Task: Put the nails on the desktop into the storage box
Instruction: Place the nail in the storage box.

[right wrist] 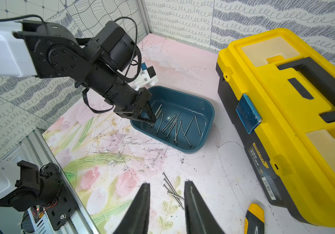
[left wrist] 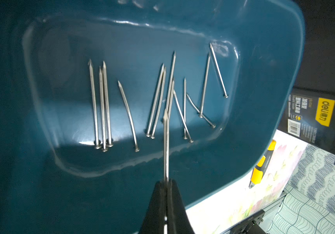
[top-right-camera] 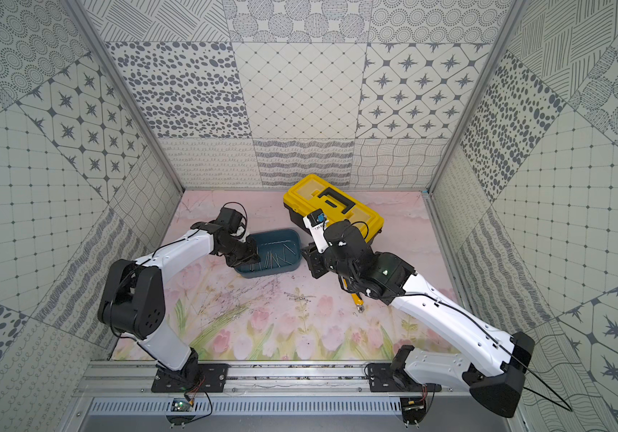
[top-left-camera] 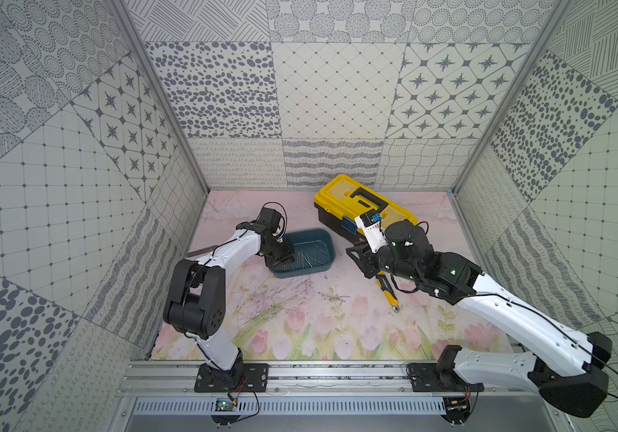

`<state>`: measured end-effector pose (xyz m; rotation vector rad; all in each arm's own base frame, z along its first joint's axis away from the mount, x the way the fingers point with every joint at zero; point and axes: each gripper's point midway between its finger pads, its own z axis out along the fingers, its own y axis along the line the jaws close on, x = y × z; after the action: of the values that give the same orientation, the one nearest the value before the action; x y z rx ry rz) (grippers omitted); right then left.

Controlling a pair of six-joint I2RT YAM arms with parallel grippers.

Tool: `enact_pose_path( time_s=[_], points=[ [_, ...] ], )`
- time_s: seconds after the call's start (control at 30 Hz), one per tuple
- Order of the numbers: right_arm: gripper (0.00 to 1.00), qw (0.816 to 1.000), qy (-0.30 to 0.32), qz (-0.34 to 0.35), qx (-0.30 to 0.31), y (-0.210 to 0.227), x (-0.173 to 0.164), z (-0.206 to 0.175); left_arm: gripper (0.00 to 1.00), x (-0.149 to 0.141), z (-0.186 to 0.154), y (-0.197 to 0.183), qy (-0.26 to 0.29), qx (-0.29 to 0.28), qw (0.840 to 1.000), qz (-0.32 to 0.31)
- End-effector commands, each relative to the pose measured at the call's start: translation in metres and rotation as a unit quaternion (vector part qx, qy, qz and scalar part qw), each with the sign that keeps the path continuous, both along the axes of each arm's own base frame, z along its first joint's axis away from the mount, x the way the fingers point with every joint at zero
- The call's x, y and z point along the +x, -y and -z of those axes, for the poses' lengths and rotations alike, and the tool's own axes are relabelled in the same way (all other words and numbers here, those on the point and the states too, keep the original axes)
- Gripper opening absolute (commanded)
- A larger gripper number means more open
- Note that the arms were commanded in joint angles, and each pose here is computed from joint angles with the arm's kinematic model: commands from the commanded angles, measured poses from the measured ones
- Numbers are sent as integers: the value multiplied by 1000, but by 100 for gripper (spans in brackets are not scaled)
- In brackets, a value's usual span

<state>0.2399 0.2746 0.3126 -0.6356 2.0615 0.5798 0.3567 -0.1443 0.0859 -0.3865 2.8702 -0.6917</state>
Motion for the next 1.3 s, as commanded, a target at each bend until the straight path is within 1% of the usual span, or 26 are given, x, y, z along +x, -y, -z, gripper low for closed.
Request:
enact_pose_path(
  time_s=[0.0, 0.17, 0.37, 0.7, 0.8, 0.9, 1.0, 1.1, 1.13, 1.23, 1.27],
  points=[
    [37, 1000, 12, -15, 9, -8, 0, -6, 0, 13, 8, 1, 20, 1, 1000, 7],
    [41, 1000, 4, -21, 5, -9, -2, -1, 0, 14, 20, -1, 17, 6, 1000, -2],
    [42, 1000, -7, -22, 5, -9, -5, 4, 0, 16, 38, -3, 5, 13, 1000, -6],
    [48, 1000, -8, -18, 3, 0, -10, 0, 0, 20, 56, -6, -9, 26, 1000, -10],
    [50, 1000, -11, -18, 1, 2, -11, 1, 6, 19, 57, -6, -9, 27, 1000, -13],
    [50, 1000, -14, -18, 1, 2, -13, 2, 10, 17, 55, -5, -12, 23, 1000, -14],
    [51, 1000, -15, -18, 3, 3, -13, 1, 16, 17, 44, -4, -4, 18, 1000, -16],
    [52, 1000, -18, -21, 4, 2, -14, 2, 19, 15, 27, -4, 7, 12, 1000, -17],
    [55, 1000, -21, -21, 5, 1, -14, 3, 19, 14, 20, -3, 11, 11, 1000, -16],
    [77, 999, -29, -20, 9, 0, -15, 5, 21, 11, -4, -3, 23, 3, 1000, -12],
    [82, 999, -30, -21, 11, 0, -16, 5, 23, 10, -13, -2, 29, 0, 1000, -11]
  ],
)
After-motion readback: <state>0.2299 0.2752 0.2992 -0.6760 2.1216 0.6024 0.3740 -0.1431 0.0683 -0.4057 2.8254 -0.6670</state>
